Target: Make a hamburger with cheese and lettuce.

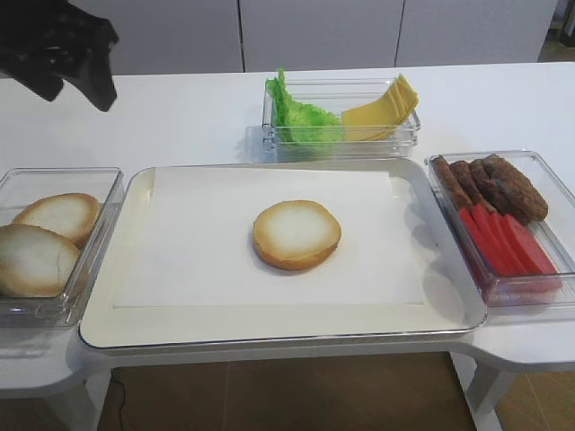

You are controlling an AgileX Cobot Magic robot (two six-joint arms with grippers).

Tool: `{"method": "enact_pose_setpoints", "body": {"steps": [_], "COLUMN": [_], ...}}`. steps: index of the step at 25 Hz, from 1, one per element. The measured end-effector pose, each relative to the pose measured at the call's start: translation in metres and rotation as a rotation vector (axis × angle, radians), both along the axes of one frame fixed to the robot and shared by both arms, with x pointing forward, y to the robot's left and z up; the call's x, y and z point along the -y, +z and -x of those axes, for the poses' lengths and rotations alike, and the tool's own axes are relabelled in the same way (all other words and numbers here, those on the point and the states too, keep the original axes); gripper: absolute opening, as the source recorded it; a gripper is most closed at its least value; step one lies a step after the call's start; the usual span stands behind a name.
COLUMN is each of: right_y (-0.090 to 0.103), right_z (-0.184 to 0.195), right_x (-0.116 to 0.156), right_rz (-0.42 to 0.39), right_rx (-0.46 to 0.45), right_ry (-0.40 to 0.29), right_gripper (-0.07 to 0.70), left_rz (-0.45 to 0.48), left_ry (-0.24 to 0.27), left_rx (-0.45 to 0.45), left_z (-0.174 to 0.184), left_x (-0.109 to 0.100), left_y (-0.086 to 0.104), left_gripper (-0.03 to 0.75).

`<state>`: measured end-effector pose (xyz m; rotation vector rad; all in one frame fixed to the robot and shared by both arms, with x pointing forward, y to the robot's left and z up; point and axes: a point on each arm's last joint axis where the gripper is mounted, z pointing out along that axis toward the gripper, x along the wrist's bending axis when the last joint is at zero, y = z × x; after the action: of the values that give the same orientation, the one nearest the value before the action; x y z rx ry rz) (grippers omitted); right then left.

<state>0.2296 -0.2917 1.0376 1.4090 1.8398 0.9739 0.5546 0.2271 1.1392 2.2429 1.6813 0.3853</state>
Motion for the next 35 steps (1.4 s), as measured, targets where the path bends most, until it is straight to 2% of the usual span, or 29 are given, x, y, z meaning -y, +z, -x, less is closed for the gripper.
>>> {"method": "enact_pose_setpoints", "body": {"steps": [6,10,13,19,27,32,35], "right_y": [0.000,0.000,0.000,0.000,0.000,0.000,0.000], "right_z": [0.000,0.000,0.000,0.000,0.000,0.000,0.000], "right_x": [0.000,0.000,0.000,0.000,0.000,0.000,0.000], "right_rz": [0.000,0.000,0.000,0.000,0.000,0.000,0.000], "right_rx": [0.000,0.000,0.000,0.000,0.000,0.000,0.000], "right_ry": [0.000,0.000,0.000,0.000,0.000,0.000,0.000], "right_gripper": [0.135,0.135,0.135,0.135,0.135,0.135,0.135], "left_rz": [-0.023,-0.053,-0.066,-0.066,-0.043,-0.048,-0.041], "left_ry": [0.135,0.219,0.262,0.292,0.344,0.384,0.391], "left_rx": [0.037,0.024,0.013,0.032,0.152,0.213,0.237], "left_z": [0.021,0.052,0.083,0.141,0.207,0.241,0.257], "left_x": [-0.047,-0.074,-0.086,-0.087,-0.087,-0.088,-0.088], "left_y": [0.013,0.008,0.001,-0.009,-0.014,-0.026,-0.037], "left_gripper": [0.477,0.477,0.477,0.477,0.477,0.477,0.477]}}
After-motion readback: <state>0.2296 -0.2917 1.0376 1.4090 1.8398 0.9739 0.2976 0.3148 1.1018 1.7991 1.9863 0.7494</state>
